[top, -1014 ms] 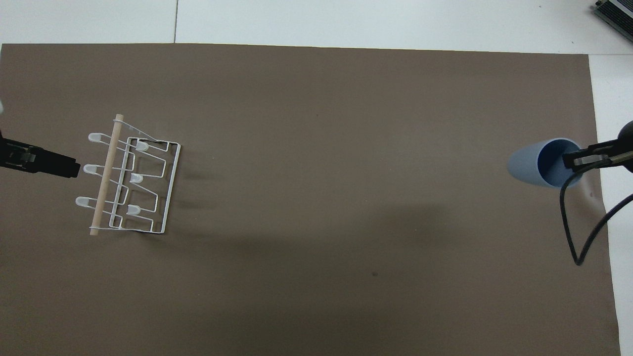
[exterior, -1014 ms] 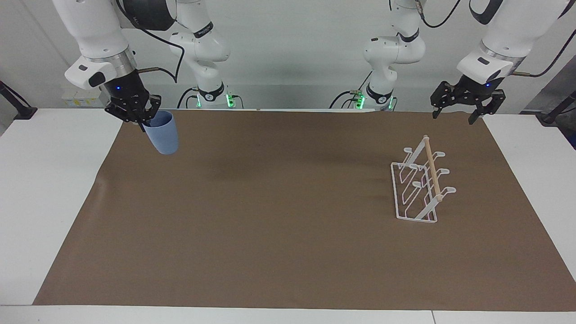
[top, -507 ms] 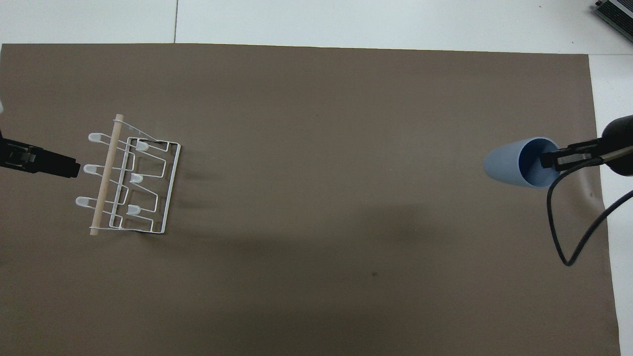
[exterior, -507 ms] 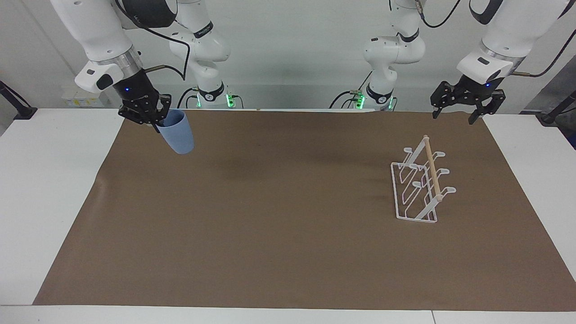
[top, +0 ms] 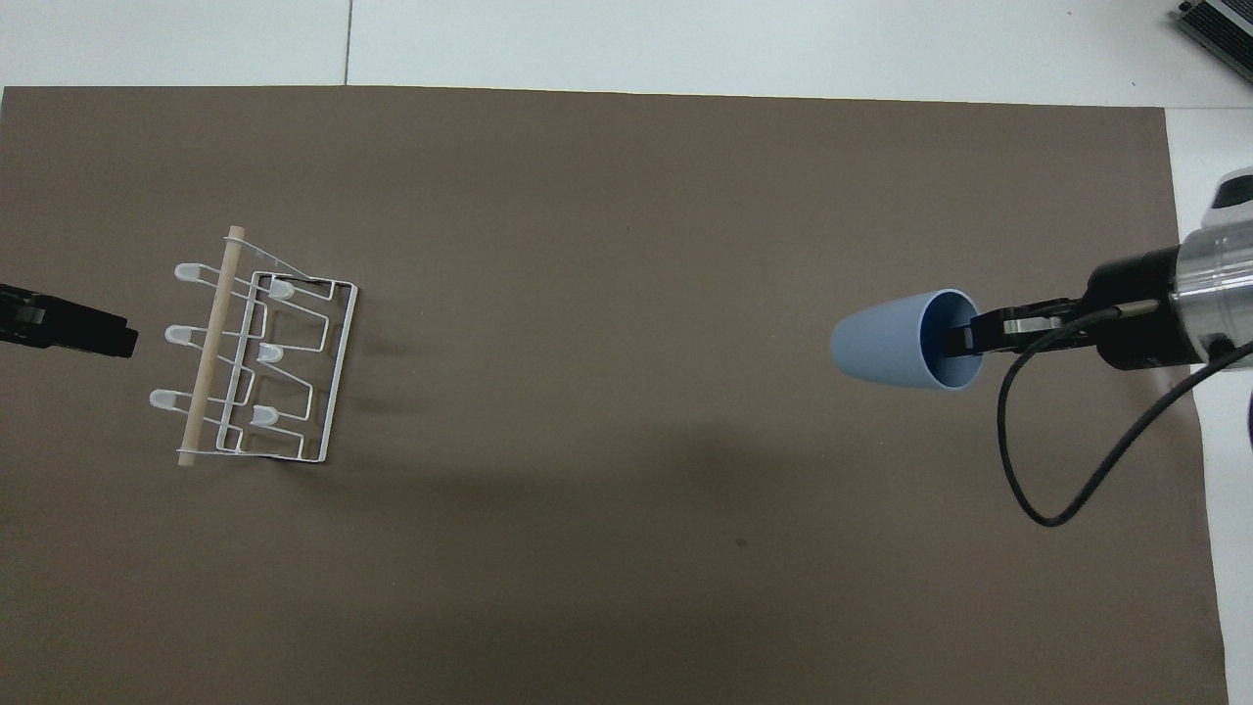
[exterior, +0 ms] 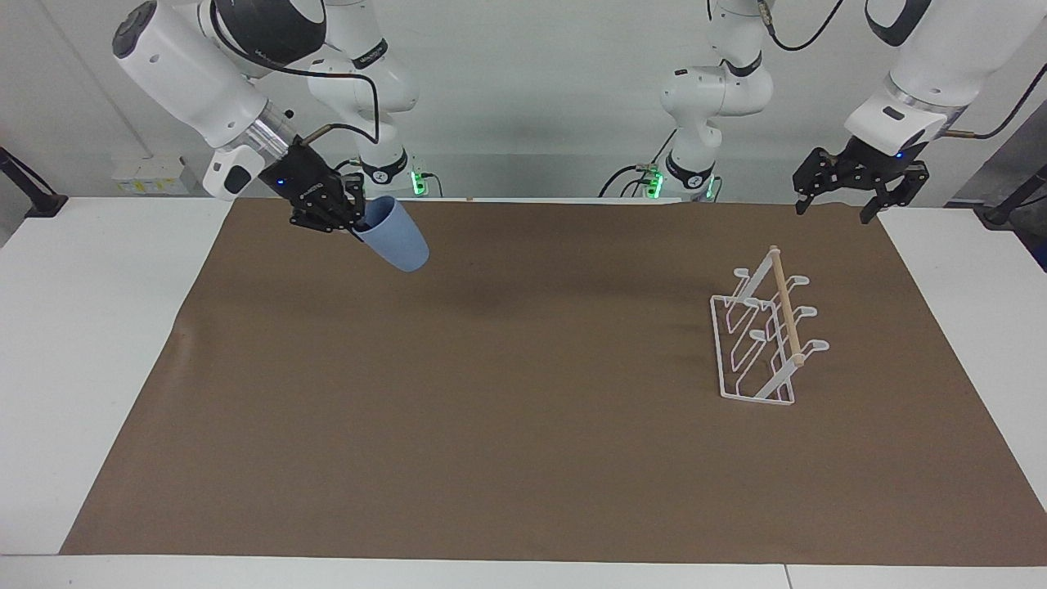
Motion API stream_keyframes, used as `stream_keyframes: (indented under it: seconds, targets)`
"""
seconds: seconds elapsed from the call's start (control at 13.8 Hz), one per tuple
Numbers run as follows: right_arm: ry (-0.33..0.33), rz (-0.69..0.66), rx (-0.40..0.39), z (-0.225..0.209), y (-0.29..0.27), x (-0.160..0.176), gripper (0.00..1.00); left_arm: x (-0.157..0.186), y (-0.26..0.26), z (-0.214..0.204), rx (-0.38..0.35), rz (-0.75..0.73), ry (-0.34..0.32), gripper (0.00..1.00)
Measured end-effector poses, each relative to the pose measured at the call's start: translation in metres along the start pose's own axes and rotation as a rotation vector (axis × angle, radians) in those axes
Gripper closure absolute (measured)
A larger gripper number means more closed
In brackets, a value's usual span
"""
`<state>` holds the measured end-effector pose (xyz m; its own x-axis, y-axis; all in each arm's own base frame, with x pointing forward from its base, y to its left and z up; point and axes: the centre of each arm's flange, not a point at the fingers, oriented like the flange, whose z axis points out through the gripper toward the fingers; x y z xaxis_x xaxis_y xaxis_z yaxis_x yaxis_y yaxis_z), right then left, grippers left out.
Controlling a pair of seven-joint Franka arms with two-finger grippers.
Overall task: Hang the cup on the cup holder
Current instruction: 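Lift the blue cup and tip it sideways toward the rack, then carry the cup toward the left gripper while the left gripper reaches it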
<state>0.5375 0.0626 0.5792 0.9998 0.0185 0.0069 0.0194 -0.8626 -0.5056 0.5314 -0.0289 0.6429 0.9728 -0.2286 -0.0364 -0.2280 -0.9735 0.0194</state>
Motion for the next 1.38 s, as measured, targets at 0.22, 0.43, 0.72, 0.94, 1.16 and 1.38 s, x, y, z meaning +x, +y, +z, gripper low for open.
stream_keyframes:
  seconds: [0.22,0.43,0.72,0.94,1.16,1.38]
  targets:
    - [0.021,0.169,0.106,0.019,-0.048,-0.003,0.94,-0.001,0.0,0.001,-0.002,-0.001,-0.009,0.0]
    - [0.065,0.321,0.193,0.036,-0.099,-0.004,0.94,-0.001,0.0,0.001,-0.002,-0.001,-0.01,0.0]
    - [0.063,0.413,0.24,0.054,-0.142,-0.014,0.94,-0.006,0.003,0.003,-0.008,0.005,-0.048,0.0]
    - [0.052,0.455,0.248,0.063,-0.162,-0.021,0.94,-0.006,0.018,0.001,-0.022,0.038,-0.045,0.0]
    - [0.039,0.51,0.26,0.074,-0.185,-0.03,0.94,0.001,0.046,0.0,-0.08,0.194,-0.003,0.0]
    - [0.028,0.528,0.266,0.082,-0.202,-0.038,0.94,0.012,0.091,-0.003,-0.131,0.444,0.088,0.0]
